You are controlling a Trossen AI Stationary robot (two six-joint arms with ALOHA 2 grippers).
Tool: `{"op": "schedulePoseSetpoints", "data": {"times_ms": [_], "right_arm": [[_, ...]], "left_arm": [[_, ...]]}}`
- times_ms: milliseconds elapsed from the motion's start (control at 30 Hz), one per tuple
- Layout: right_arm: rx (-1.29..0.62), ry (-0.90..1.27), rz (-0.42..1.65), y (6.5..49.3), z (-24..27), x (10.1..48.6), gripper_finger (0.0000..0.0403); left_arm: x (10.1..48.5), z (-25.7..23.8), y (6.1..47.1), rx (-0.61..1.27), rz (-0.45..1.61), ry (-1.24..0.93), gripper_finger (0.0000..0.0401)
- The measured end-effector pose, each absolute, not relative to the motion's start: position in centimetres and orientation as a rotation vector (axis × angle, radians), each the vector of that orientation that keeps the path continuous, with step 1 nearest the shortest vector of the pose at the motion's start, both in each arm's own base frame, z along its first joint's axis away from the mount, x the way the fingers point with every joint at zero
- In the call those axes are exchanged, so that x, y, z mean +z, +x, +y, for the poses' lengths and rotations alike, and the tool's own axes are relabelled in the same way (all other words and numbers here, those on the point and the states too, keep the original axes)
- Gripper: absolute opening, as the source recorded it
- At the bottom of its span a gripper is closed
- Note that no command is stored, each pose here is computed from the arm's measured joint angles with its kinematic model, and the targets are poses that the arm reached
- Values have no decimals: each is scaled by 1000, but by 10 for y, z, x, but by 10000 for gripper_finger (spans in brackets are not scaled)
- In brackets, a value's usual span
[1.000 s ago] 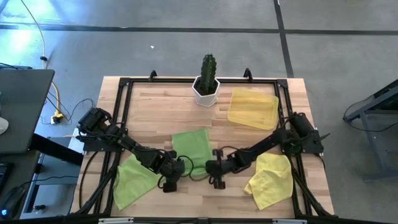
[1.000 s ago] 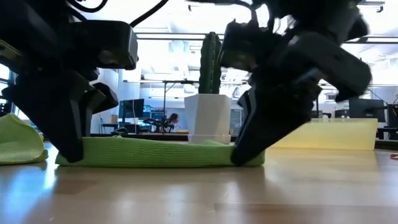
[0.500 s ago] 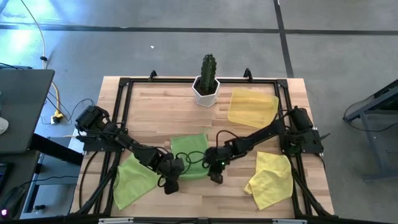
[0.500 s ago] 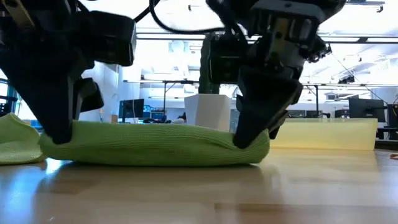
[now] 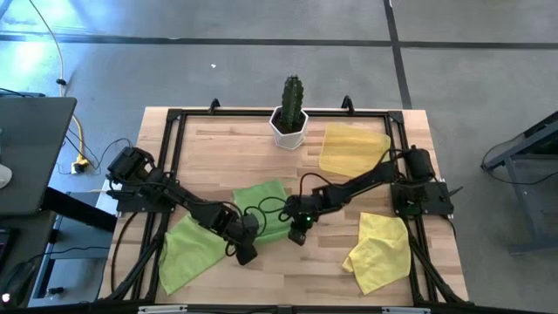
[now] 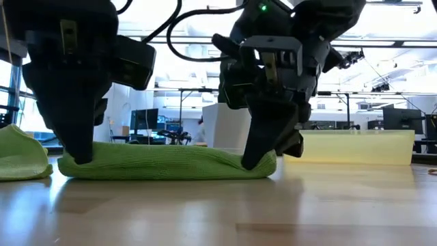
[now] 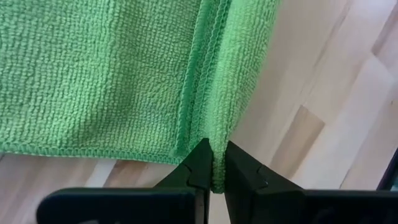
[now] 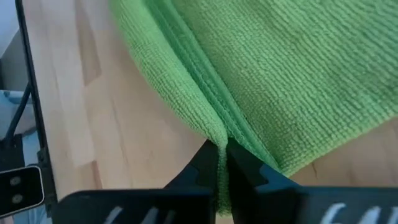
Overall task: Roll microfiber towels into tight, uniform cylinder then place into a basket
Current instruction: Roll the green towel
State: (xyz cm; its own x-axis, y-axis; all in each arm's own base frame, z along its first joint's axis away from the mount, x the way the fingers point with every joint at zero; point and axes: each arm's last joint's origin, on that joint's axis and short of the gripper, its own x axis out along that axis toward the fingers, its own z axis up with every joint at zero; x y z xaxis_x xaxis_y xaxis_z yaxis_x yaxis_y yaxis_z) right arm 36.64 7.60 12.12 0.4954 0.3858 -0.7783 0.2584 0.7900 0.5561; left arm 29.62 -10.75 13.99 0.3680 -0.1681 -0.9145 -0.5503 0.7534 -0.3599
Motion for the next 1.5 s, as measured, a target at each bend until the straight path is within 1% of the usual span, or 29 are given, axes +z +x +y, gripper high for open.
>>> {"op": "schedulePoseSetpoints", "data": {"times_ms": [167,500,633,700,933,1100,1167,1233,1400,1500], "right_arm": [[102,709,1082,367,71,121,2],[265,773,1107,368,74,124,2],[300,760,1091,369,73,126,2],[273,750,1079,370,69,125,2],[74,654,1013,373,51,123,2],[52,631,1011,373,45,123,2],[83,648,1032,372,46,123,2],[131,674,1061,370,48,122,2],[298,761,1126,367,56,124,2],[376,812,1149,366,58,125,2]], "left_arm": [[148,-105,296,276,1167,-743,19],[151,-109,296,272,1159,-801,19],[151,-108,295,319,1149,-806,19],[150,-107,294,352,1147,-806,19],[143,-98,288,540,1151,-784,19],[141,-95,287,574,1163,-786,19],[142,-95,289,548,1151,-791,19],[144,-98,293,483,1129,-796,19],[151,-110,305,245,1081,-838,19],[154,-113,308,198,1053,-850,19]]}}
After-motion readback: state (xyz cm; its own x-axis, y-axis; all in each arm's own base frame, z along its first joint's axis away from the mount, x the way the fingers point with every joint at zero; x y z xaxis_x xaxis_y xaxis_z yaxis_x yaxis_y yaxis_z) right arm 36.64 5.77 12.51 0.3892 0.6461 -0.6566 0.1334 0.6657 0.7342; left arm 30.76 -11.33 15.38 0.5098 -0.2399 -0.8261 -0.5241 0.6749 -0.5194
